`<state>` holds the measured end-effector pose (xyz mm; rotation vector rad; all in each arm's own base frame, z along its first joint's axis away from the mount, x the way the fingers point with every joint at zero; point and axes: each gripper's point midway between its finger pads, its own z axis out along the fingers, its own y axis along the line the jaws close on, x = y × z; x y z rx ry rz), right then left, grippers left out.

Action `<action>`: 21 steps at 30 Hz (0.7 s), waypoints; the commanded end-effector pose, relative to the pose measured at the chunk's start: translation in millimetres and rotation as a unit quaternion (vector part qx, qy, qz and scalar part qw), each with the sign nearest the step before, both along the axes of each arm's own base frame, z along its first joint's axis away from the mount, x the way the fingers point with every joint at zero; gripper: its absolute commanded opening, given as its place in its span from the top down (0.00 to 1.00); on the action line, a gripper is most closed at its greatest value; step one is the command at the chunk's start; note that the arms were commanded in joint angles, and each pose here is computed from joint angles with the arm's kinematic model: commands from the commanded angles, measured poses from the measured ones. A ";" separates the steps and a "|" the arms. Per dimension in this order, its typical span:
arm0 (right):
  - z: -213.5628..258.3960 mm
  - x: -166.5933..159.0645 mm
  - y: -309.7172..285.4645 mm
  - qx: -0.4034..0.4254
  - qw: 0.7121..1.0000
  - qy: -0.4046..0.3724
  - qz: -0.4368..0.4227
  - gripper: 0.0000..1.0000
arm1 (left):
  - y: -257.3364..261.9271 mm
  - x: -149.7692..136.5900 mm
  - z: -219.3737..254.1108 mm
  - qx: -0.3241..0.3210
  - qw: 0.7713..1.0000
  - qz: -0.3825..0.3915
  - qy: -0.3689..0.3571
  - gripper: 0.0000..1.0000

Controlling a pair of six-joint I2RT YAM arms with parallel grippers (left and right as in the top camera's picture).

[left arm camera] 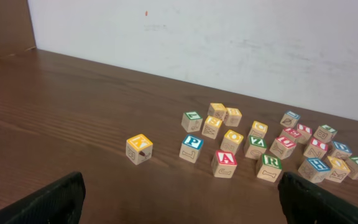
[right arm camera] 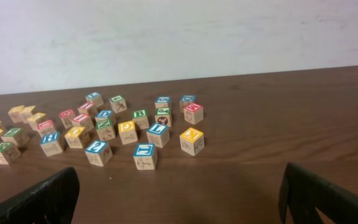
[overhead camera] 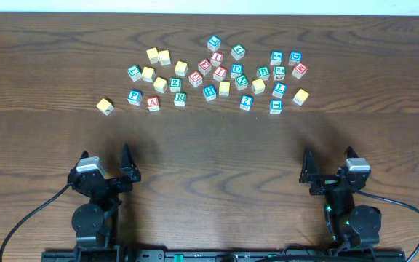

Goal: Spell out CORL

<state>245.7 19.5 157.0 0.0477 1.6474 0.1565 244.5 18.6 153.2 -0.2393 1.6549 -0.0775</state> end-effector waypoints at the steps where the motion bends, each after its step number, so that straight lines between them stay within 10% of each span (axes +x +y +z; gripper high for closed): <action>1: -0.4 0.0 -1.8 0.006 1.000 0.001 -0.004 0.01 | -4.9 -0.5 -13.4 0.000 1.000 -0.016 0.021 0.02; 21: -0.4 0.0 -1.8 0.005 1.000 0.001 -0.004 0.01 | -48.9 51.9 117.0 -0.034 0.981 -0.147 0.120 0.02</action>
